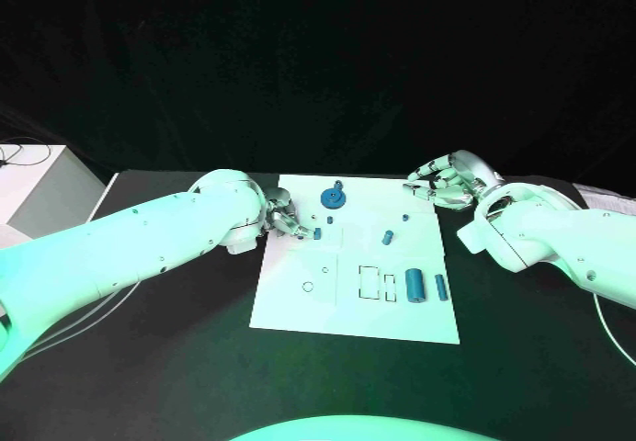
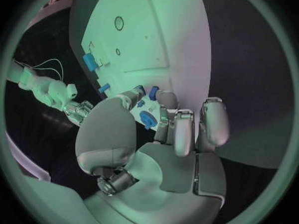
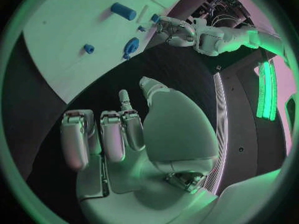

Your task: Assemble the parts on the task board

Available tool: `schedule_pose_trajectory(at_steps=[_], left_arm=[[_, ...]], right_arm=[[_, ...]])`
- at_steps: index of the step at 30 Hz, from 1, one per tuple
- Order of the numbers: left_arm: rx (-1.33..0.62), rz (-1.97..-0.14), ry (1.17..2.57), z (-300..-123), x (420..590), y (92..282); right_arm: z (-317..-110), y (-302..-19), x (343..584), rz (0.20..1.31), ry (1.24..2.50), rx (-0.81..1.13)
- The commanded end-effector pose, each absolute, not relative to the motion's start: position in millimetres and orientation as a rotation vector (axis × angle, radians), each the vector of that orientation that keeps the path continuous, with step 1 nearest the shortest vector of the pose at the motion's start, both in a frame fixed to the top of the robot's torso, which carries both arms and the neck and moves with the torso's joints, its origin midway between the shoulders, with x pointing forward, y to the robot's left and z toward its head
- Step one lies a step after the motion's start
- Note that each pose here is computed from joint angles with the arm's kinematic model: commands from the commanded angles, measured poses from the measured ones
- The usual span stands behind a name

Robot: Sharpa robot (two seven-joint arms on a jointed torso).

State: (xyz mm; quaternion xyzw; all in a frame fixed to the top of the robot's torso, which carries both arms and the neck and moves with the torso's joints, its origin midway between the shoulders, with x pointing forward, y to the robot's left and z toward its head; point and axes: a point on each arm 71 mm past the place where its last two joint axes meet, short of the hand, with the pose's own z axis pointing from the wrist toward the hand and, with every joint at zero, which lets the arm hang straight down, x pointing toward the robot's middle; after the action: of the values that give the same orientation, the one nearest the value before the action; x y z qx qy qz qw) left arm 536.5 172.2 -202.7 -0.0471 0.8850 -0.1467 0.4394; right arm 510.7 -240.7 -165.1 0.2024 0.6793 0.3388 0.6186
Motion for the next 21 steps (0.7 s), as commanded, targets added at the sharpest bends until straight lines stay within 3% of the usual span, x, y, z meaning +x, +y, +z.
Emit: schedule_pose_trajectory(at_steps=[1,21], left_arm=[[-0.104,-0.345,2.244,-212.1,530.6,173.7],[-0.314,-0.620,2.019,-170.3,524.4,179.7]], right_arm=[[-164.7,-239.7,510.3,0.790,1.559,0.453],[-167.5,-241.2,509.3,0.787,1.564,0.457]])
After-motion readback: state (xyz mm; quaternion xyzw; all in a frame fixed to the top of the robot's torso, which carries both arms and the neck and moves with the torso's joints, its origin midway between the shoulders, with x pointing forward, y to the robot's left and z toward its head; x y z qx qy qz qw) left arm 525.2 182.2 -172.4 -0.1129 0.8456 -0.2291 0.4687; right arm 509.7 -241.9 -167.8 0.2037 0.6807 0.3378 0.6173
